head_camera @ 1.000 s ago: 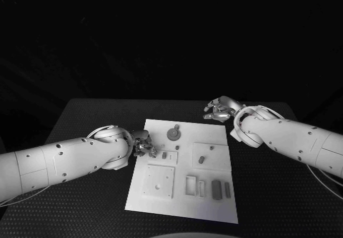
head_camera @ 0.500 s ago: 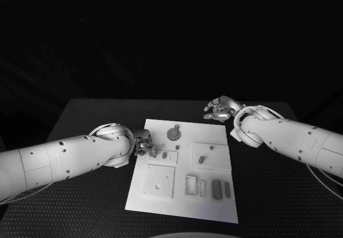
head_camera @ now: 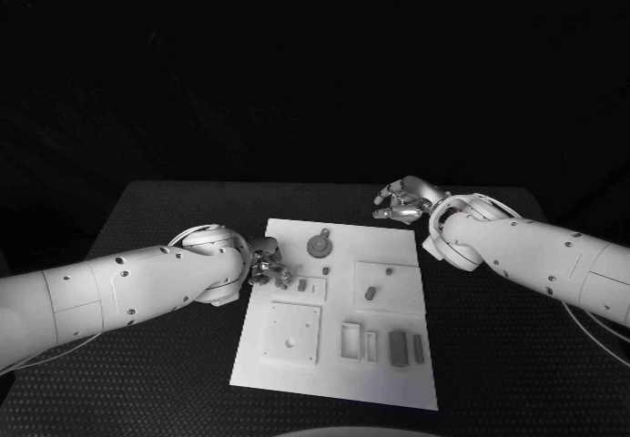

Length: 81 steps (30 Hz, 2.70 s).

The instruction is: Assemble the parts on the task board

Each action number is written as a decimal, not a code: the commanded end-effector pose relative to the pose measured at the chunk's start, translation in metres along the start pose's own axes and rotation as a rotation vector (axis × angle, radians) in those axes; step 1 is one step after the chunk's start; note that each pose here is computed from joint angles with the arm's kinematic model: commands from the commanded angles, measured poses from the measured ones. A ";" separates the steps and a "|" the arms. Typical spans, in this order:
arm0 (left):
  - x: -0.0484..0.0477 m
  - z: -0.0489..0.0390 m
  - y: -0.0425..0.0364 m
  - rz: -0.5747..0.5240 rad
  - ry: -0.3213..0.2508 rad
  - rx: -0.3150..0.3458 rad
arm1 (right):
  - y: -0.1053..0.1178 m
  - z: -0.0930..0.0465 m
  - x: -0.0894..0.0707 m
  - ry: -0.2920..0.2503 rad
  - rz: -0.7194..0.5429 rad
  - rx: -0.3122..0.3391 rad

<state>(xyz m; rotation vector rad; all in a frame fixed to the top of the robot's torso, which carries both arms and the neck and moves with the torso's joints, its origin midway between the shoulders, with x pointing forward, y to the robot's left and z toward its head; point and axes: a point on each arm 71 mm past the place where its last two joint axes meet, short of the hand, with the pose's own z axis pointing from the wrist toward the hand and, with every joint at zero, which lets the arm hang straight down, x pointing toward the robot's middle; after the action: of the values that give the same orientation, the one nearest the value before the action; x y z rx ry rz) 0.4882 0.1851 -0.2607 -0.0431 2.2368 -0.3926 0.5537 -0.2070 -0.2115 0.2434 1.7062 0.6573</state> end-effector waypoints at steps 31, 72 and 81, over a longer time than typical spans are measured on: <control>0.0075 0.0054 0.0019 0.065 0.028 -0.028 | 0.001 0.000 0.001 0.008 -0.005 -0.010; -0.0297 -0.0043 -0.0255 -0.123 -0.152 0.238 | 0.000 0.001 0.000 0.005 -0.006 -0.007; -0.0323 -0.0034 -0.0597 0.003 -0.315 0.488 | 0.000 0.002 0.001 0.005 -0.007 -0.007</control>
<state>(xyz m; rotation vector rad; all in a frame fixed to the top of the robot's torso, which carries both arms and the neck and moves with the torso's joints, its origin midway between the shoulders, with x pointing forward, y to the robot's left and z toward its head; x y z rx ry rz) 0.5020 0.1443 -0.2286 0.0124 1.9537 -0.7584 0.5551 -0.2073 -0.2119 0.2441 1.7048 0.6530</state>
